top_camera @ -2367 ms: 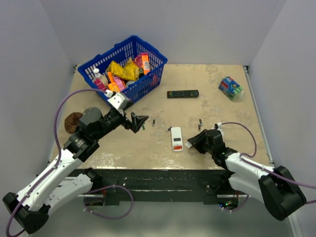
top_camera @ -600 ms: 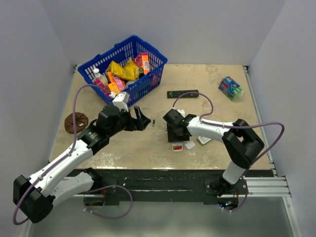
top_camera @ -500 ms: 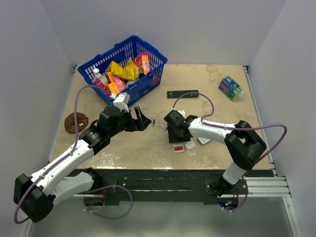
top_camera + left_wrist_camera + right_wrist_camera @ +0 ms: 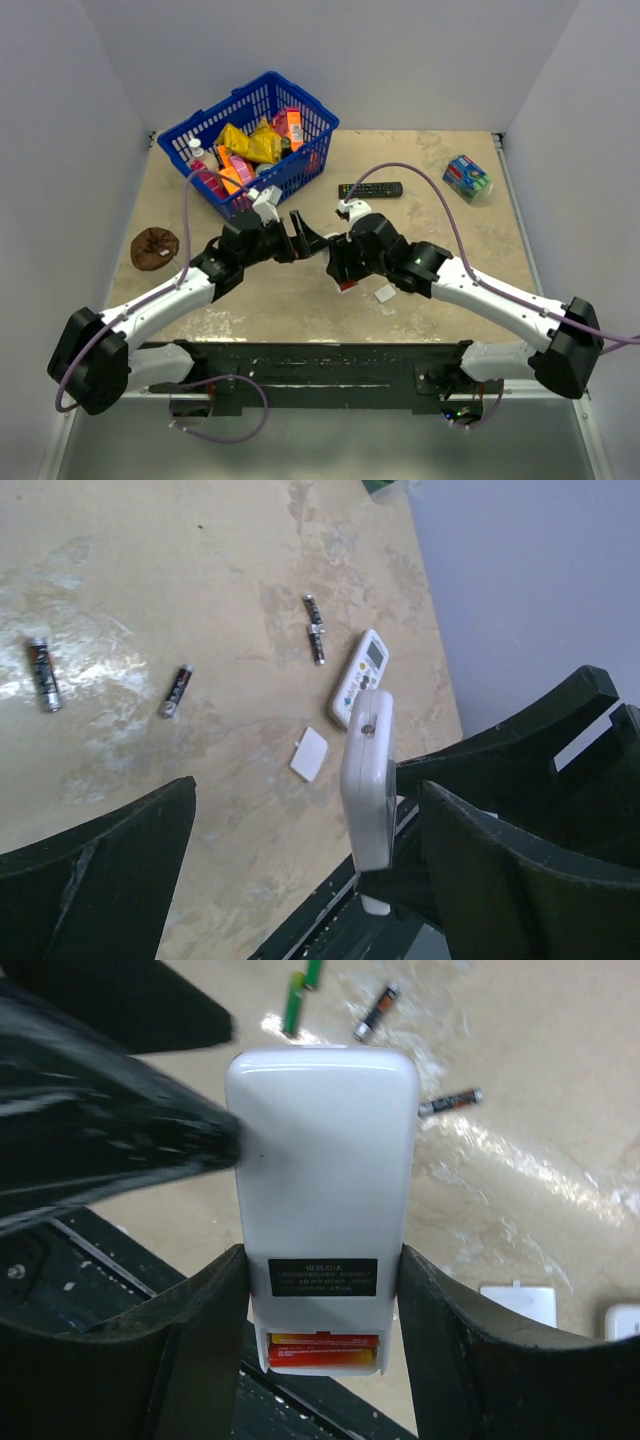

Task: Load the batteries into the remote control

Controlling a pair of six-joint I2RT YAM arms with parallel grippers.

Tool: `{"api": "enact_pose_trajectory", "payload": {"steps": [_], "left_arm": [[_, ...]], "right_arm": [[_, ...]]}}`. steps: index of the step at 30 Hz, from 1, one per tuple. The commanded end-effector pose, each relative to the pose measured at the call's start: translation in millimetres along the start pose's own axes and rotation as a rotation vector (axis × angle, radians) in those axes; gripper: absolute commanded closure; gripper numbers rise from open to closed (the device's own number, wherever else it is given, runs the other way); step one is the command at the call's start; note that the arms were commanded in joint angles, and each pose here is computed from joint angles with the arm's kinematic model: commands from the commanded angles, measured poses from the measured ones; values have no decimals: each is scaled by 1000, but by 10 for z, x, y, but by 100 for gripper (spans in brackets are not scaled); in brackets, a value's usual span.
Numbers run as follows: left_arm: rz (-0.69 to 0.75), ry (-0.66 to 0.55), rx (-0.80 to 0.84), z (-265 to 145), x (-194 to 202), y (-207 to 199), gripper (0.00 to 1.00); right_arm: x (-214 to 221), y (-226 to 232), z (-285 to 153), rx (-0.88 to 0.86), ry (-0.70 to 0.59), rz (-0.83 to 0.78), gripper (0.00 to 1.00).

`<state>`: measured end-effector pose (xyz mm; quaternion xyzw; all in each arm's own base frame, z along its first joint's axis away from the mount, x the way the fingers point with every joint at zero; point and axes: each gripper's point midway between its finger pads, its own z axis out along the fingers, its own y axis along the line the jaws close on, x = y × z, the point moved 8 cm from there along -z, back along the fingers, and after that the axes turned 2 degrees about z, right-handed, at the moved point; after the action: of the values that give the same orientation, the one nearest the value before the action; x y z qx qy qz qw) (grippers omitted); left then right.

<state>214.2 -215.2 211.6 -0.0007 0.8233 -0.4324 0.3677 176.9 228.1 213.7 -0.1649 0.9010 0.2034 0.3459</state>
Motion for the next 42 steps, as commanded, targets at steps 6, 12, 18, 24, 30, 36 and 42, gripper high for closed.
{"api": "enact_pose_trajectory", "payload": {"steps": [6, 12, 18, 24, 30, 36, 42], "left_arm": [[-79, -13, 201, 142, -33, -328, 15], [-117, -2, 166, 191, 112, -321, 29], [-122, -9, 158, 201, 120, -320, 46], [-96, -43, 143, 167, 92, -311, 82], [-59, -119, 35, 80, 38, -152, 100], [-104, -189, -45, -101, -85, 204, 100], [-95, -228, -81, -253, -150, 342, 100]], "right_arm": [[-396, 272, -235, -182, -174, -112, 76], [-486, 295, -267, -180, -228, -80, 76], [-508, 317, -257, -189, -235, -72, 75], [-476, 315, -277, -189, -213, -49, 61], [-374, 170, -398, -97, -147, -33, 29], [-124, -255, -380, 65, 16, 40, 25], [184, -603, -147, 159, 193, 119, 29]]}}
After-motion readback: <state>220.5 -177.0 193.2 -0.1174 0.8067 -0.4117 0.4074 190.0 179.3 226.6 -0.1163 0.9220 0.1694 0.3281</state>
